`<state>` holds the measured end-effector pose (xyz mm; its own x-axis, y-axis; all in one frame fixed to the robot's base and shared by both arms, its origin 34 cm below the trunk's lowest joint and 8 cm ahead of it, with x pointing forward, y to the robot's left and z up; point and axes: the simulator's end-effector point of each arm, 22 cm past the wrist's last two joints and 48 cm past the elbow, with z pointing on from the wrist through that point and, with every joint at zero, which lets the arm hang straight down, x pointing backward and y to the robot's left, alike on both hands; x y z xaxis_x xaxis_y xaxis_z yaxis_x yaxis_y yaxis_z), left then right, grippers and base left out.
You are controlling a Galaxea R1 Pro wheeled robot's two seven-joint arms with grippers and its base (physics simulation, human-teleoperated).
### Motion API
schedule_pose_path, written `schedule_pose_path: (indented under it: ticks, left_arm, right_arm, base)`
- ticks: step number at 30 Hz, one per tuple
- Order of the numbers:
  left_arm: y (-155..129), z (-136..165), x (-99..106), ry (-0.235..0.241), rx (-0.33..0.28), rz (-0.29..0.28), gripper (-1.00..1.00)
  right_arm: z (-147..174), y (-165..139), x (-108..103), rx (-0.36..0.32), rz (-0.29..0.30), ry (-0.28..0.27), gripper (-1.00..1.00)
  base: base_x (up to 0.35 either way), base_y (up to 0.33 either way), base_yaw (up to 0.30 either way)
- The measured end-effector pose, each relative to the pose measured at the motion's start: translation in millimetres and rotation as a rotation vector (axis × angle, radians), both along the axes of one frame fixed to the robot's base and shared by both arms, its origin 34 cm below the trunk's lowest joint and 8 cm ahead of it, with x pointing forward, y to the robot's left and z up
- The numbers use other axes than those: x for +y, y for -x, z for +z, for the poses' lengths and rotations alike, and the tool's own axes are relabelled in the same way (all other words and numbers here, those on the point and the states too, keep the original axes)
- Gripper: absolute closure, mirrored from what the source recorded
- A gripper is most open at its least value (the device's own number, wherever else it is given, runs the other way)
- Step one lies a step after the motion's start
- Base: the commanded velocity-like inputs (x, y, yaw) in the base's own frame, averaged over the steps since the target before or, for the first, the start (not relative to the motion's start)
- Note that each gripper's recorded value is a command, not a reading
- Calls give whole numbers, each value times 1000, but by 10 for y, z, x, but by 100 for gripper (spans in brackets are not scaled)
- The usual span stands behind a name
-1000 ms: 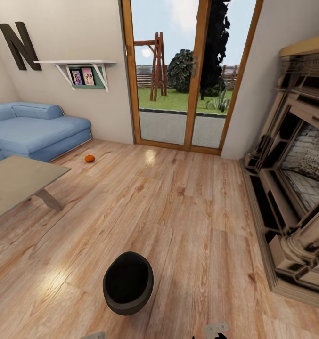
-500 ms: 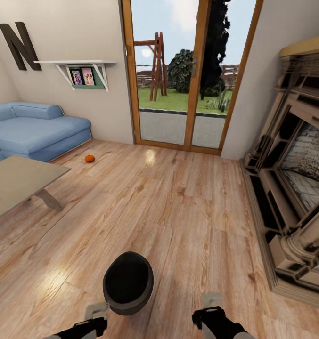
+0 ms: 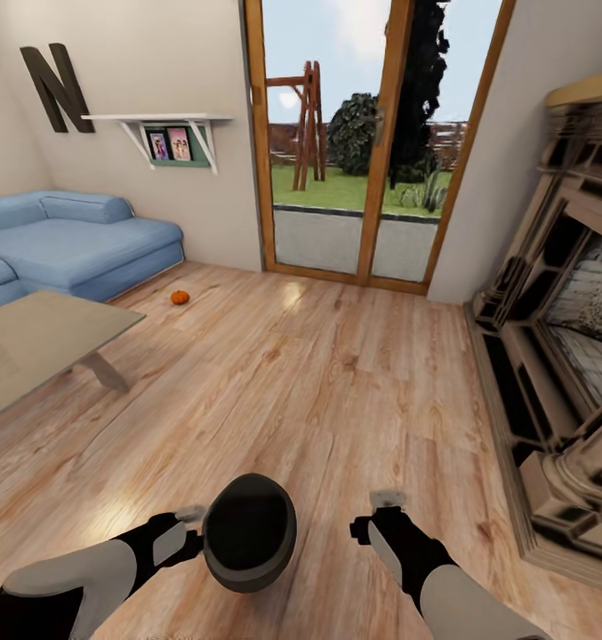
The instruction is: Place each of the two pumpkins and all three candles from the living room inside a cabinet in the living room (use any cabinet), then make sure every cabinet is closed, and position the cauldron so it is next to a table in the living room.
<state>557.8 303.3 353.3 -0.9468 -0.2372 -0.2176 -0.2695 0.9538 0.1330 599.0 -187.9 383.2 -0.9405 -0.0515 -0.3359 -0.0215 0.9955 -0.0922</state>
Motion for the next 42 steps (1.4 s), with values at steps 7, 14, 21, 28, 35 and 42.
schedule_pose_path:
  ticks: [7,14,21,28,35,42]
  left_arm:
    - [-5,2,3,2,-1,2,-100]
    - [-9,-1,-55,9,-2,-4,-100]
    - [3,-10,-83,12,0,-11,-100]
    - [-23,-24,-223,60,-13,-33,-100]
    - [-28,-30,-371,86,-14,-45,-100]
    - [-23,-31,-622,113,-12,-63,-100]
  right_arm:
    - [-6,14,49,2,5,-9,-100]
    - [-5,10,59,0,7,-11,-100]
    - [-6,17,99,0,12,-15,-100]
    - [-2,13,115,-3,13,-17,-100]
    - [-13,30,101,0,12,-15,-100]
    - [-18,46,82,10,14,-12,-100]
  base:
    - [0,0,287]
    - [0,0,289]
    - [106,0,286]
    - [323,0,71]
    - [281,0,2]
    - [83,0,0]
